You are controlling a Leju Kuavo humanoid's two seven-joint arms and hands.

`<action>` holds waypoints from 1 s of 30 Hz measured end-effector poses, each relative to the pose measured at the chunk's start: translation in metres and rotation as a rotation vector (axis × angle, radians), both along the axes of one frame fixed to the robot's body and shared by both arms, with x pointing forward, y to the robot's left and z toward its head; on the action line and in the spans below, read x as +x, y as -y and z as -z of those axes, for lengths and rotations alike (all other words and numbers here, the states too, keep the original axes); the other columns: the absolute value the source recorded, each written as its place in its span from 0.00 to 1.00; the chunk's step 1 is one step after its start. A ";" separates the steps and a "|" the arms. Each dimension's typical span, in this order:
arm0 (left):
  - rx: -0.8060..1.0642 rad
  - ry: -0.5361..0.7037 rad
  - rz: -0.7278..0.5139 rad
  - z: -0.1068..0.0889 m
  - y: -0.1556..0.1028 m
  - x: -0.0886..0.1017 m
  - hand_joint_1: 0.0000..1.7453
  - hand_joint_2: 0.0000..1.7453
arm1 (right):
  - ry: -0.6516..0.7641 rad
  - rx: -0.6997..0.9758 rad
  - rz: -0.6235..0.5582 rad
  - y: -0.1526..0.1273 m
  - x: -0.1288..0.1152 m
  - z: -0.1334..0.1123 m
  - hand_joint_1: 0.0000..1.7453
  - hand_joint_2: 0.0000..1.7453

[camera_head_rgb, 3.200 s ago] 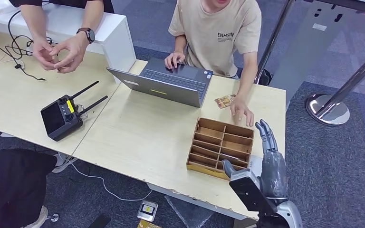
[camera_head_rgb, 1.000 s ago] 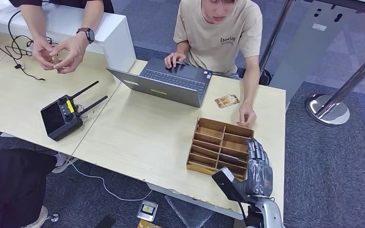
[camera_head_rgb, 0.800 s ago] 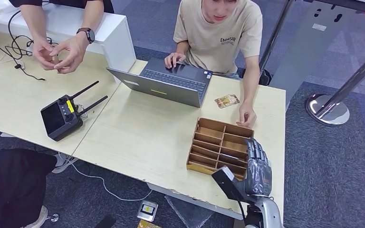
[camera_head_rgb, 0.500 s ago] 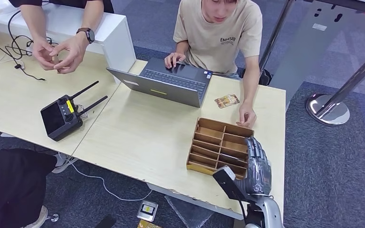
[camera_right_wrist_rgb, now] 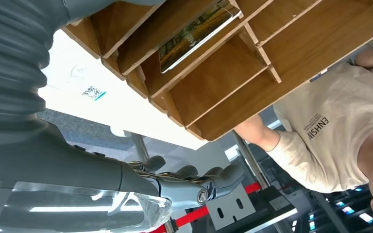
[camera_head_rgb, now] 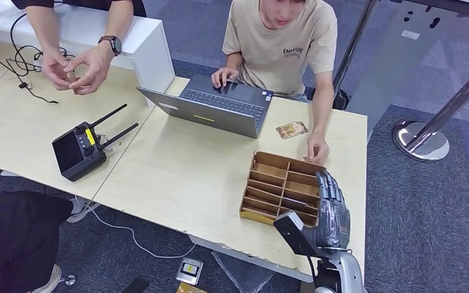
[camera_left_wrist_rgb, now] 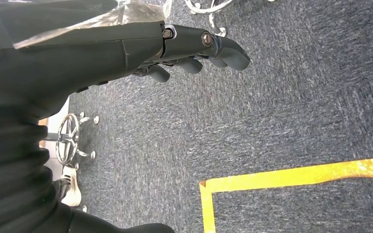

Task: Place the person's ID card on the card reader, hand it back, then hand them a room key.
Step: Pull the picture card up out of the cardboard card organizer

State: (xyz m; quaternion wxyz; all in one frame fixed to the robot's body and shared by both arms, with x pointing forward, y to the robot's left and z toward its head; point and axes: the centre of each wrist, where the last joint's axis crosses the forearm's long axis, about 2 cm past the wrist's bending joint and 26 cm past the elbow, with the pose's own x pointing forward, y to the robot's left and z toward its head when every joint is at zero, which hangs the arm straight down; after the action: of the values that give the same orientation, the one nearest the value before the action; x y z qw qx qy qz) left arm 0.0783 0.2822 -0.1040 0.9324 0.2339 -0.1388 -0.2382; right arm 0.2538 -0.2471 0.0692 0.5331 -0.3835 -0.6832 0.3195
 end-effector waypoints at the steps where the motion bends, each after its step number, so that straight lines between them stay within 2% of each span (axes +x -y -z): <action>1: 0.000 0.000 0.000 0.000 0.000 0.000 0.00 1.00 | 0.001 0.001 0.000 0.000 0.000 0.000 0.00 1.00; 6: 0.000 0.000 0.002 0.000 0.000 0.000 0.00 1.00 | 0.003 0.003 -0.005 -0.001 0.000 -0.002 0.00 1.00; 9: 0.000 0.000 0.002 0.000 0.000 0.000 0.00 1.00 | 0.003 0.004 -0.007 -0.001 0.000 -0.002 0.27 1.00; 11: 0.000 0.000 0.002 0.000 0.000 0.000 0.00 1.00 | 0.003 0.004 -0.008 -0.001 0.000 -0.003 0.53 1.00; 13: 0.000 0.001 0.002 0.000 0.000 0.000 0.00 1.00 | 0.005 0.005 -0.009 -0.002 0.001 -0.003 0.70 1.00; 14: 0.000 0.001 0.002 0.000 0.000 0.000 0.00 1.00 | 0.005 0.005 -0.010 -0.002 0.001 -0.004 0.65 1.00; 15: 0.001 0.001 0.002 0.000 0.000 0.000 0.00 1.00 | 0.005 0.005 -0.010 -0.002 0.001 -0.004 0.53 1.00; 17: 0.001 0.001 0.002 0.000 0.000 0.000 0.00 1.00 | 0.004 0.005 -0.011 -0.002 0.001 -0.004 0.22 1.00; 19: 0.002 0.001 0.001 0.000 0.000 0.000 0.00 1.00 | 0.004 0.005 -0.011 -0.002 0.001 -0.004 0.08 1.00; 30: 0.004 0.003 -0.001 0.000 0.000 0.000 0.00 1.00 | 0.005 0.004 -0.012 -0.002 0.001 -0.004 0.07 1.00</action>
State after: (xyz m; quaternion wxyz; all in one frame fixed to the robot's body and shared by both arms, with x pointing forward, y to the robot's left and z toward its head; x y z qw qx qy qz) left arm 0.0783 0.2822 -0.1040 0.9317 0.2363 -0.1397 -0.2377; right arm 0.2544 -0.2453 0.0727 0.5303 -0.3790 -0.6874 0.3203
